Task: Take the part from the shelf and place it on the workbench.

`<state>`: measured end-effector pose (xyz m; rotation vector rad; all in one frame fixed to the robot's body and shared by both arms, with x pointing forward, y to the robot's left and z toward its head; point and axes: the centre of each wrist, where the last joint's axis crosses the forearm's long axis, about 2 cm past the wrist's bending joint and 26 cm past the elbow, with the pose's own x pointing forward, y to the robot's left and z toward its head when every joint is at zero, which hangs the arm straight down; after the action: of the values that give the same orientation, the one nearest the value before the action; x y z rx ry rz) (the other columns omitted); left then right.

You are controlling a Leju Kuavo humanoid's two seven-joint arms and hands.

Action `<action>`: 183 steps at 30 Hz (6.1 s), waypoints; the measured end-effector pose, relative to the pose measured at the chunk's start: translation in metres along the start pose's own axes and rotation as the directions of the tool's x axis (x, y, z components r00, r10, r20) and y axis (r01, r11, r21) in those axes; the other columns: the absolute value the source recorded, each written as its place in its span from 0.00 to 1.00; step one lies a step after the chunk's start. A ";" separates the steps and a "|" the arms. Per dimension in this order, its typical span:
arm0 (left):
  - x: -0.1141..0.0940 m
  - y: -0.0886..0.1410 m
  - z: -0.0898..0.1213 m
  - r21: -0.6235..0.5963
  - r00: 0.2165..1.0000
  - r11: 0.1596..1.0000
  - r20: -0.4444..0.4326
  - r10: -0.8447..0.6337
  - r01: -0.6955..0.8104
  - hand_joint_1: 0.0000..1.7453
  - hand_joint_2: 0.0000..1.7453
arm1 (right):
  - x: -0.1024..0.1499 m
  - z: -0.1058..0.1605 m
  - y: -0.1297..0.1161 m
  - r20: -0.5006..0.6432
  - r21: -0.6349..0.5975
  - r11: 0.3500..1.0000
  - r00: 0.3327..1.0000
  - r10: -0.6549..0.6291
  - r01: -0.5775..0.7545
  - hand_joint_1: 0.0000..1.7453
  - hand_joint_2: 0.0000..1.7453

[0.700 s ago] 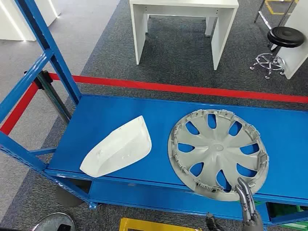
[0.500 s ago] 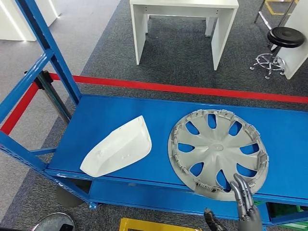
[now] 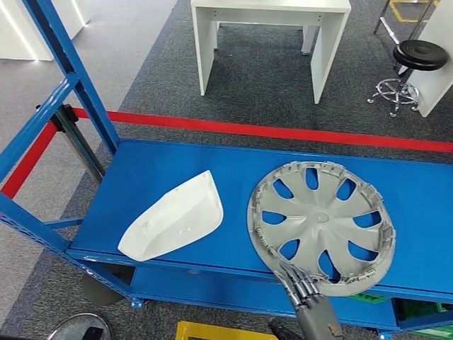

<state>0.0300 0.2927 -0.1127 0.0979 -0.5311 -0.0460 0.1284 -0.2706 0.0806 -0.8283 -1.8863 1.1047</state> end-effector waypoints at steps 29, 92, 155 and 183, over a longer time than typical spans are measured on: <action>-0.003 -0.002 0.001 -0.015 0.999 0.999 -0.029 0.042 -0.043 0.00 1.00 | -0.024 -0.005 -0.011 -0.118 -0.131 0.981 0.985 0.127 -0.142 0.00 1.00; -0.001 -0.001 0.000 -0.047 0.996 0.999 -0.092 -0.017 0.012 0.00 1.00 | -0.084 -0.011 -0.011 -0.151 0.067 0.979 0.968 0.199 -0.191 1.00 1.00; -0.010 -0.014 0.006 -0.092 0.998 0.995 0.051 0.030 -0.025 0.00 0.00 | 0.020 -0.050 -0.120 0.177 -0.877 0.383 0.935 -0.307 0.291 1.00 1.00; -0.008 -0.018 0.006 -0.095 0.998 0.995 0.054 0.039 -0.033 0.00 0.00 | 0.014 -0.044 -0.105 0.147 -0.876 0.371 0.903 -0.403 0.308 1.00 1.00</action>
<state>0.0198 0.2744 -0.1134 -0.0052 -0.5859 -0.0387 0.1445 -0.2850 0.1937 -0.8904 -2.3870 -0.3327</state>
